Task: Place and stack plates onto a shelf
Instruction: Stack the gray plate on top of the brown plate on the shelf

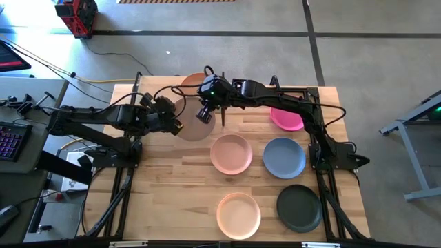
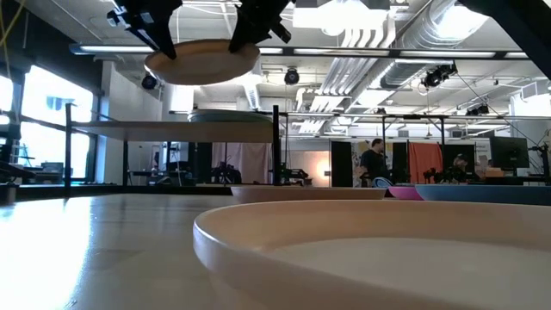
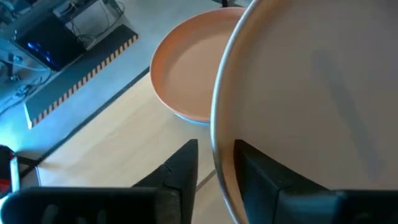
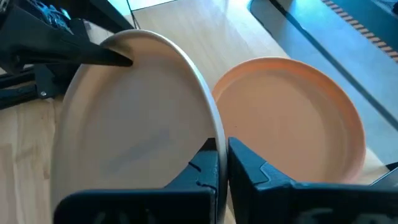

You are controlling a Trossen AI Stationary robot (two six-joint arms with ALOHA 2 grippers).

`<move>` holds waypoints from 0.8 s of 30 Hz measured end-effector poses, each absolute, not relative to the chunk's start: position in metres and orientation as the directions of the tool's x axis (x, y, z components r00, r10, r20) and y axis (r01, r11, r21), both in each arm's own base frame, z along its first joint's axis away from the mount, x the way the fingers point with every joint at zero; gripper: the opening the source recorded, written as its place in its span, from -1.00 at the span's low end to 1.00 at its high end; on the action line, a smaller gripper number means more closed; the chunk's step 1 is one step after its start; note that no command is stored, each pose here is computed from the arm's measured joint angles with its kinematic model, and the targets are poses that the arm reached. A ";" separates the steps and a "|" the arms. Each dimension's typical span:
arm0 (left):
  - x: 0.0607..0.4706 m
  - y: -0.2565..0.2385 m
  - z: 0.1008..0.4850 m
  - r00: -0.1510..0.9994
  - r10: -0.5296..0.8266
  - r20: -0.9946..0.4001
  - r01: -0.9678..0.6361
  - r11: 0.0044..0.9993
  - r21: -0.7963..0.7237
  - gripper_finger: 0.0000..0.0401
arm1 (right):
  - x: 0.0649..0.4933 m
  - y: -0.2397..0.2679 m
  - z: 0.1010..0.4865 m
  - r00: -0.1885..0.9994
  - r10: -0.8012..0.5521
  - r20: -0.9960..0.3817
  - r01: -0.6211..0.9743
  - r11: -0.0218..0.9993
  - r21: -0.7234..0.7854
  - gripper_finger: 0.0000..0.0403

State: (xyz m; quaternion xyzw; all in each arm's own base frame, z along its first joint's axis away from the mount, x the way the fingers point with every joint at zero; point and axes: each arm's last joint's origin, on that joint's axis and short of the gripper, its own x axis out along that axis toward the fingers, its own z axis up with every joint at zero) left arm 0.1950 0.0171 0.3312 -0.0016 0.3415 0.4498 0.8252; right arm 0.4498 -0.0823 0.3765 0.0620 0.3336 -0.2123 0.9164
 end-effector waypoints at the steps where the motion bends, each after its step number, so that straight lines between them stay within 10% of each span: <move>1: 0.194 0.017 0.332 0.364 0.741 -0.565 -0.738 0.599 0.311 -0.50 | 0.449 -0.084 0.376 0.681 -0.348 -0.644 0.435 0.900 -0.026 -1.00; 24: 0.177 0.018 0.376 0.439 0.763 -0.474 -0.775 0.589 0.231 -0.47 | 0.415 -0.207 0.384 0.744 -0.341 -0.575 0.536 0.818 0.208 -1.00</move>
